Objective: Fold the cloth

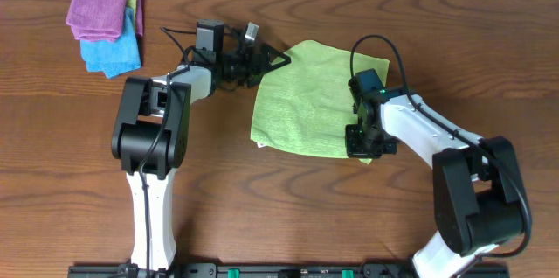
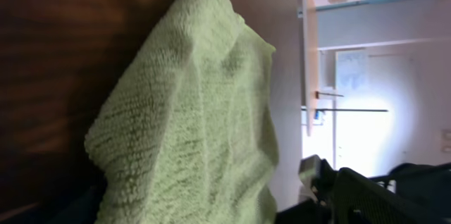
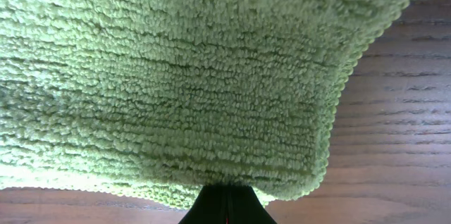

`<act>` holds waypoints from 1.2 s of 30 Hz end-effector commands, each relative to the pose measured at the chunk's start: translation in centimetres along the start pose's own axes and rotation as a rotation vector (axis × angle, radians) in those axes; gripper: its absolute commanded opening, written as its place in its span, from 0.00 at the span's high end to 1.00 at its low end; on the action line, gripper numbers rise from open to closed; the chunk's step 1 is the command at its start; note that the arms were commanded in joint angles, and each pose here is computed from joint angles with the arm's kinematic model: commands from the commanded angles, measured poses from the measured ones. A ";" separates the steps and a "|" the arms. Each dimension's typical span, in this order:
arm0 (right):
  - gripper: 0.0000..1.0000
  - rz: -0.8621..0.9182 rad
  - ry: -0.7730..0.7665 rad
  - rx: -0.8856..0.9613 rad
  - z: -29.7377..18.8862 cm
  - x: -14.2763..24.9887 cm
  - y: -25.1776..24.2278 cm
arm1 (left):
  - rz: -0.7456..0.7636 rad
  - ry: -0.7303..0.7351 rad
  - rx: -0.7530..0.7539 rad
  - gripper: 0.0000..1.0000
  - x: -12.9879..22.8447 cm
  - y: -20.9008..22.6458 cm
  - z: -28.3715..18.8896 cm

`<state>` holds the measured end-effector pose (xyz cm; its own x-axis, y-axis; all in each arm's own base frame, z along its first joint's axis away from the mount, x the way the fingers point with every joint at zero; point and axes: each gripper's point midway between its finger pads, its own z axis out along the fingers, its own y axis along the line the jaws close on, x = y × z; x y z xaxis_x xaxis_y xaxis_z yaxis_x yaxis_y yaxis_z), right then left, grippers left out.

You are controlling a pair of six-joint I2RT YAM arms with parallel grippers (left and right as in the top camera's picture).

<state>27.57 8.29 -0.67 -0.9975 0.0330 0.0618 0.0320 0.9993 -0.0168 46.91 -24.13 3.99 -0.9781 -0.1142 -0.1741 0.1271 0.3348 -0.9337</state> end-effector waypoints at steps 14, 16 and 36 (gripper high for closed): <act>0.99 -0.003 0.004 -0.009 1.1 -0.2 -0.1 | -0.189 0.007 -0.136 0.05 1.9 5.8 -0.5; 0.99 -0.005 0.002 -0.010 1.1 -0.3 -0.1 | -0.182 0.009 -0.155 0.05 2.2 6.2 0.2; 0.99 -0.033 0.045 -0.058 1.1 0.7 0.8 | -0.062 -0.121 -0.068 0.05 -4.3 4.1 4.3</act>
<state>27.76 8.50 -0.64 -0.9983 0.0183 0.0555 0.0183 0.9998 -0.0013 51.49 -27.14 4.32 -0.9669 -0.1946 -0.1650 0.1002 0.3053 -0.9470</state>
